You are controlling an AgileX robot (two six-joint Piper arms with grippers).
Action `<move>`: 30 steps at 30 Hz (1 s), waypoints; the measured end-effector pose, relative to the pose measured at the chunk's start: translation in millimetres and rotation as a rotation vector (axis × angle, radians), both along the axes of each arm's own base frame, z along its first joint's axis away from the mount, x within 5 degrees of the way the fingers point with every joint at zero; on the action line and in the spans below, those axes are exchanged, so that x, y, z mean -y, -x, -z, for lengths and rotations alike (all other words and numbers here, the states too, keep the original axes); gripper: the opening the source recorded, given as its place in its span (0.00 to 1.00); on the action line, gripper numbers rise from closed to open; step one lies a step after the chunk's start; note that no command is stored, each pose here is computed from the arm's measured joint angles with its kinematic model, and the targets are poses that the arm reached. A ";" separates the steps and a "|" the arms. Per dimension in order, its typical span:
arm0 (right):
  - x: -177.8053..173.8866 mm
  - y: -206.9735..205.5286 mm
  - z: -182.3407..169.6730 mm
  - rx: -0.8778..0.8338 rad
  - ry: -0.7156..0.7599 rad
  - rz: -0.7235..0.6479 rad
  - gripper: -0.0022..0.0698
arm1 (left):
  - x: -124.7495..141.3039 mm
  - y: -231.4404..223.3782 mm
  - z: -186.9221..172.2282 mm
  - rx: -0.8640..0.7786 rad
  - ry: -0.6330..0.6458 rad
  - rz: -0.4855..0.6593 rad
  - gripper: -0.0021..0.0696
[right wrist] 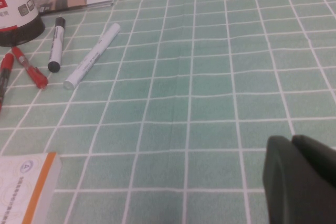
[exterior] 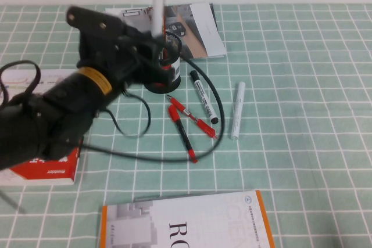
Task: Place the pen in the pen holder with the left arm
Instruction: Place the pen onto the pen holder
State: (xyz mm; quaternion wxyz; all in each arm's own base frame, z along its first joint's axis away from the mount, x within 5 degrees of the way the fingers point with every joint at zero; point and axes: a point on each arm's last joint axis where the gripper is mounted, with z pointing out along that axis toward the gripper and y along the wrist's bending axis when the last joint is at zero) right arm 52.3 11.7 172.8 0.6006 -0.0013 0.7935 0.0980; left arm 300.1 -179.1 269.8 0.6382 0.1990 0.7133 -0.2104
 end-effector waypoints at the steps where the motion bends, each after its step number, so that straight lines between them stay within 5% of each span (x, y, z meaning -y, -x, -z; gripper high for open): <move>1: 0.0 0.0 0.0 0.000 0.000 0.000 0.00 | -2.3 -7.0 -0.1 0.029 0.020 -0.012 0.19; 13: 0.0 0.0 0.0 0.000 0.000 0.000 0.00 | 0.1 -81.4 23.6 0.101 0.066 -0.079 0.19; 30: 0.0 0.0 0.0 0.000 0.000 0.000 0.00 | 1.2 -116.6 59.7 0.041 0.053 -0.124 0.19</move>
